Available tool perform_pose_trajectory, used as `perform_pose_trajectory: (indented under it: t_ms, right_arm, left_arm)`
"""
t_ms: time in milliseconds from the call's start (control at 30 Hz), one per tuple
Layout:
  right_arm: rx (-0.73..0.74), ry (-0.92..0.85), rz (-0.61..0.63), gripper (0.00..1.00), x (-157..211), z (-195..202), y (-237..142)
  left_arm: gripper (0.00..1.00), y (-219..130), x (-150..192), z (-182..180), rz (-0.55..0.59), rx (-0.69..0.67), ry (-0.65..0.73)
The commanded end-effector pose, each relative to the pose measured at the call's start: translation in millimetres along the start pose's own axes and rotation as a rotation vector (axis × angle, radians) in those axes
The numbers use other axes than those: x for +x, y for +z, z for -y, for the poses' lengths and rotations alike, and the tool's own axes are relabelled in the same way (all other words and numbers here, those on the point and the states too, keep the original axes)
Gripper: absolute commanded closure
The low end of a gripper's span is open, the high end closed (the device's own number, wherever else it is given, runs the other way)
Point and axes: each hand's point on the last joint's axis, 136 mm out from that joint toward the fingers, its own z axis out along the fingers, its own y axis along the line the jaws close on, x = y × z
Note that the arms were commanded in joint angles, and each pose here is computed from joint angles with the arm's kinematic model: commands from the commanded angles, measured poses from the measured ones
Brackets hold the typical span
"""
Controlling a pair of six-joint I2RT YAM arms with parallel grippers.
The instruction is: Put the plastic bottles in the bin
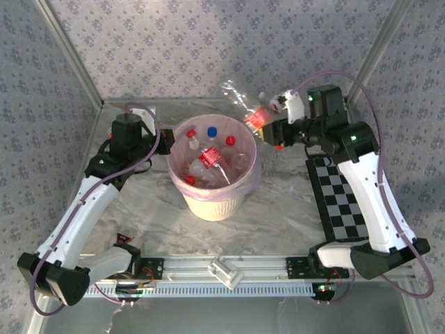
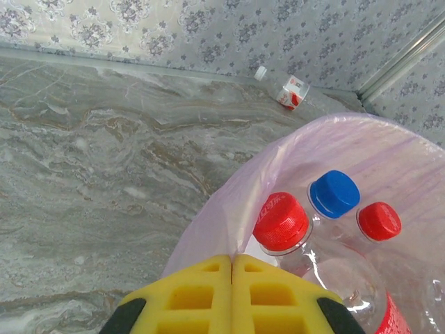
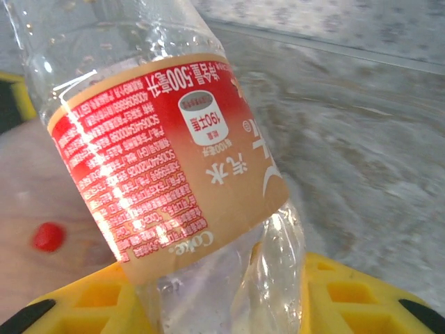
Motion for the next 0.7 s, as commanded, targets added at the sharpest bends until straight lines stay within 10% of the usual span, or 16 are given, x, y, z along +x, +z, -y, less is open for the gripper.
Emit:
perform_pose_trajectory:
  t_ms: [0,533,667]
  right_arm:
    - [-0.044,0.072,-0.064,0.86,10.5,-26.5,3.0]
    - [0.136,0.119,-0.224,0.91,46.2,-40.0,68.0]
    - [0.069,0.121,-0.235,0.57,54.6,-50.9,69.6]
  left_arm:
    - [1.0,4.2,-7.9,7.1,0.031,-0.004,-0.019]
    - [1.0,-18.3,-25.0,12.3,0.215,-0.072,-0.066]
    - [1.0,-20.2,-24.3,13.3,0.219,-0.063,-0.062]
